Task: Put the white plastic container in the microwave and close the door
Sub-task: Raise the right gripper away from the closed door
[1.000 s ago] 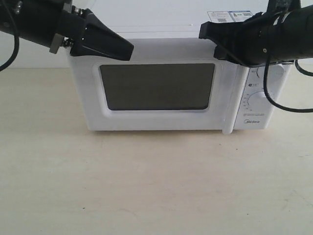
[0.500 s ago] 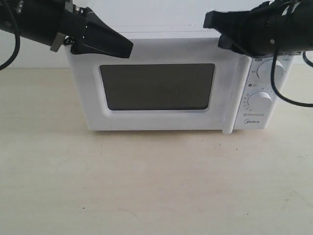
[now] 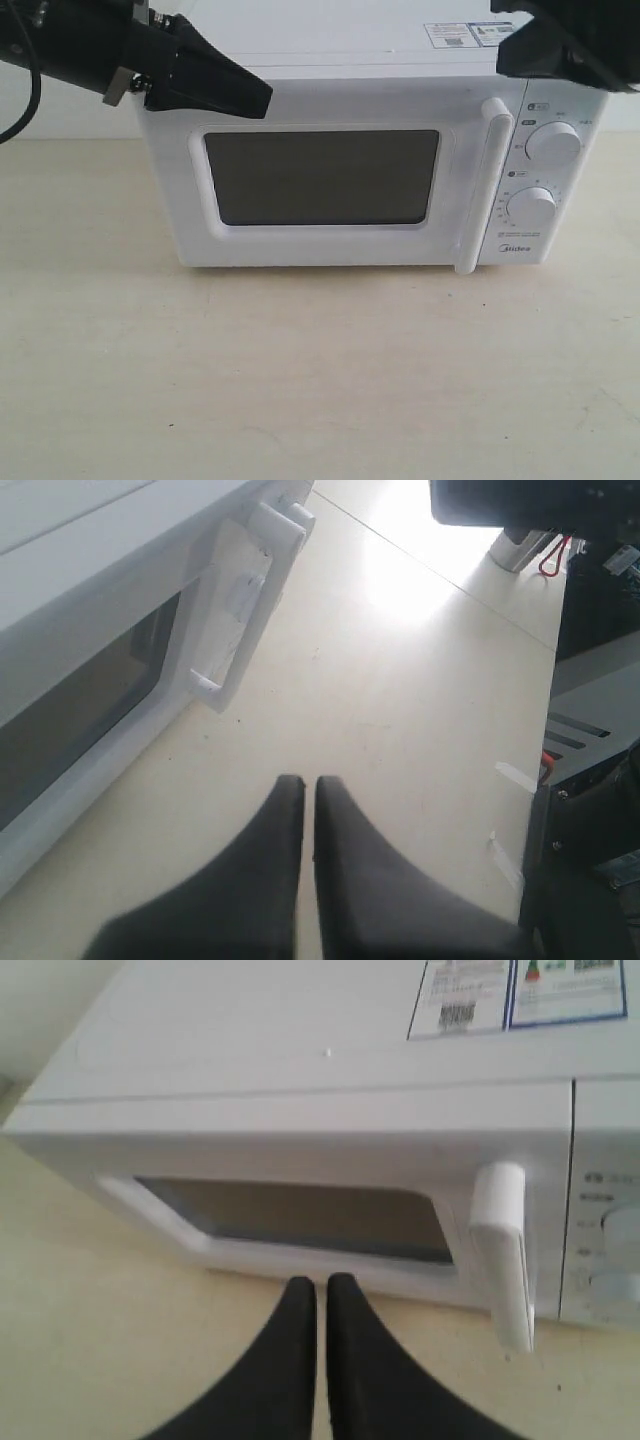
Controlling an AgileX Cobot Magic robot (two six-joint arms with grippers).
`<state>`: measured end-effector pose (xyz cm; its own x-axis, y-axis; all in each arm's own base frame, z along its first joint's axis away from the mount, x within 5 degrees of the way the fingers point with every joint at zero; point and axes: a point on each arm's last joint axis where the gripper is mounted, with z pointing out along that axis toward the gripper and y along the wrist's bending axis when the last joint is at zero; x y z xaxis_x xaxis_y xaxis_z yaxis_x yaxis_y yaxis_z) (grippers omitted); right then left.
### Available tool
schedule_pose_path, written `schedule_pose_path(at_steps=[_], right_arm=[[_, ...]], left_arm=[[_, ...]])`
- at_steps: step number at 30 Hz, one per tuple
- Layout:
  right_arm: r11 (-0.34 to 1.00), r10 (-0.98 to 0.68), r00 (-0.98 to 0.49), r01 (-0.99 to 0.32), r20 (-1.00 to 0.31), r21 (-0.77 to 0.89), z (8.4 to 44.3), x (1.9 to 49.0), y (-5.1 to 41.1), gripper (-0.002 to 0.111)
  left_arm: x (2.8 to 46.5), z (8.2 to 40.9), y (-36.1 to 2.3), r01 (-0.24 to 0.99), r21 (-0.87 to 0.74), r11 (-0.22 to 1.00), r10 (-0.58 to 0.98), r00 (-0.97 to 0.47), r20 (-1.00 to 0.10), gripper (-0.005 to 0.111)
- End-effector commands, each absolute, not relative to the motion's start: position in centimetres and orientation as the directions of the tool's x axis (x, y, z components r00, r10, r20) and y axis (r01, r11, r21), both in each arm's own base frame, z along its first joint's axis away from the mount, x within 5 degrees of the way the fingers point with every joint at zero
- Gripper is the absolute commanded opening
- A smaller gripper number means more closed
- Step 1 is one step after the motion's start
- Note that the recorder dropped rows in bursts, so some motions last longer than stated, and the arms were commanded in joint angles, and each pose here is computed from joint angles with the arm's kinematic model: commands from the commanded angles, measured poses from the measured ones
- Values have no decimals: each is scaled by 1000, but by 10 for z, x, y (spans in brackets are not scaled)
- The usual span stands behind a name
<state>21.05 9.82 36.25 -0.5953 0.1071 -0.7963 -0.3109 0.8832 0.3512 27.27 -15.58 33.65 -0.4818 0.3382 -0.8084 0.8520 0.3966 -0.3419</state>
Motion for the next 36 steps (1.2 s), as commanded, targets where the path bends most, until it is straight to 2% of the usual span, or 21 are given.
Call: schedule_pose_path(at_steps=[1,29,36], right_arm=[[885,37,-670,-322,-741,336,363,192,93,0],[884,44,-658,-324,-751,336,365,191,93,0],[880,56,-581,-355,-812,315,384,169,83,0]], left_arm=[[272,341,-157,856,-339,390,325,-472,-819,4],[272,341,-157,856,-339,390,325,-472,-819,4],[272,341,-157,856,-339,390,325,-472,-819,4]])
